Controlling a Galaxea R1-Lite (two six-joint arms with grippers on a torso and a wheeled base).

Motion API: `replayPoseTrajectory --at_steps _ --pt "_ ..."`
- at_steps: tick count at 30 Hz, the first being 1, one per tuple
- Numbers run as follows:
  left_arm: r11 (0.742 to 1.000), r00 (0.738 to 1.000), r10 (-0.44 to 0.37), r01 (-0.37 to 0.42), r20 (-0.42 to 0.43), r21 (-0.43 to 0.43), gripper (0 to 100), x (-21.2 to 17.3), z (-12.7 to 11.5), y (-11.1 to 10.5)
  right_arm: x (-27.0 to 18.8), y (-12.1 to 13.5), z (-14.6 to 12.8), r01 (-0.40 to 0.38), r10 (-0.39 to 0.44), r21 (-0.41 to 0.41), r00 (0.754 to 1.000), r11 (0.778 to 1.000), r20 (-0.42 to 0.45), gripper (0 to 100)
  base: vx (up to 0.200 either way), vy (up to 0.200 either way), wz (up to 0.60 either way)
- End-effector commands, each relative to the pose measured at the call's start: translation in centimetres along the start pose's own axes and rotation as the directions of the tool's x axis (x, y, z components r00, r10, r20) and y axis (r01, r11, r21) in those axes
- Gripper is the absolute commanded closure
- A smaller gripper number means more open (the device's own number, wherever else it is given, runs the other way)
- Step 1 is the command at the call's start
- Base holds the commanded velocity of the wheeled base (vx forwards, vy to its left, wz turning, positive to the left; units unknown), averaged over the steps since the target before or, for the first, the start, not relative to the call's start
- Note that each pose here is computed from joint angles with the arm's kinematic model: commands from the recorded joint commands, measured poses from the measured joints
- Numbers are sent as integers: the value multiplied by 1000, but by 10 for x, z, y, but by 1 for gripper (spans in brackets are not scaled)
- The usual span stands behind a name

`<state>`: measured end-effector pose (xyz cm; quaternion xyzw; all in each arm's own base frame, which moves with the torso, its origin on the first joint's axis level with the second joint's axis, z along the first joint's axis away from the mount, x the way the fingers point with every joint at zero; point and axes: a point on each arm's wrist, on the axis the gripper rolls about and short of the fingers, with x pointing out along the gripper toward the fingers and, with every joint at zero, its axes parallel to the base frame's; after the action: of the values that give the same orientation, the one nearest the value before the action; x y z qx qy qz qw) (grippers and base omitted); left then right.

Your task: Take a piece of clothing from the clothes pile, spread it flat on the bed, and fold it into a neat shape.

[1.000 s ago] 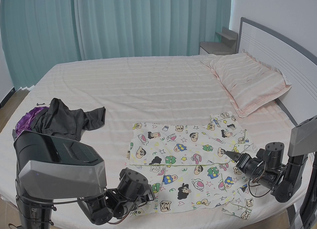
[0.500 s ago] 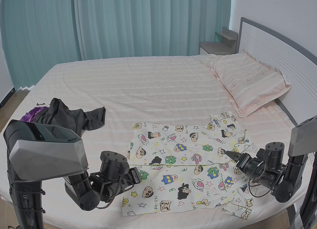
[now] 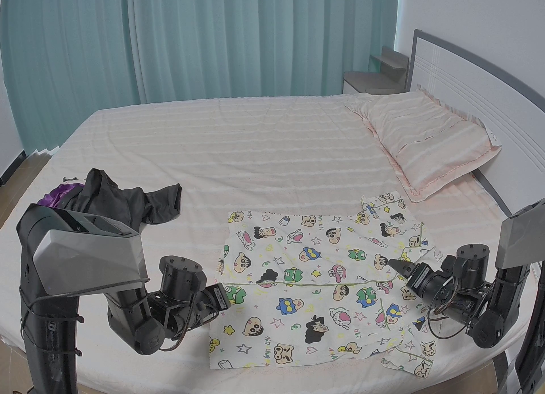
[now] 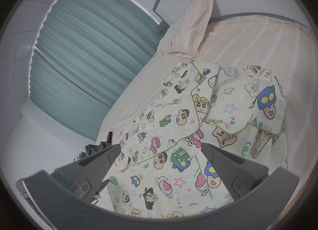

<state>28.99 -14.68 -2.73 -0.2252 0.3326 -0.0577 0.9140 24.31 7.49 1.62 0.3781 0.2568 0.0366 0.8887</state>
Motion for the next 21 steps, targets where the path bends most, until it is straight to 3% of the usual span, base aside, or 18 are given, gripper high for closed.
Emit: replayPoseTrajectory --at_steps 1,11,12,21 --pt "1000 1000 27 -27 8 -17 100 4 3 9 0 1 1 -9 9 0 1000 1000 8 0 0 0 0" --pt "999 999 32 -32 18 -26 100 13 7 12 0 0 0 -7 7 0 1000 1000 6 0 0 0 0" --pt "999 999 31 -31 20 -26 0 13 7 12 0 1 1 -9 9 0 1000 1000 8 0 0 0 0" --pt "995 996 65 -61 54 -78 0 10 23 27 0 0 1 -7 7 -1 1000 1000 10 0 0 0 0"
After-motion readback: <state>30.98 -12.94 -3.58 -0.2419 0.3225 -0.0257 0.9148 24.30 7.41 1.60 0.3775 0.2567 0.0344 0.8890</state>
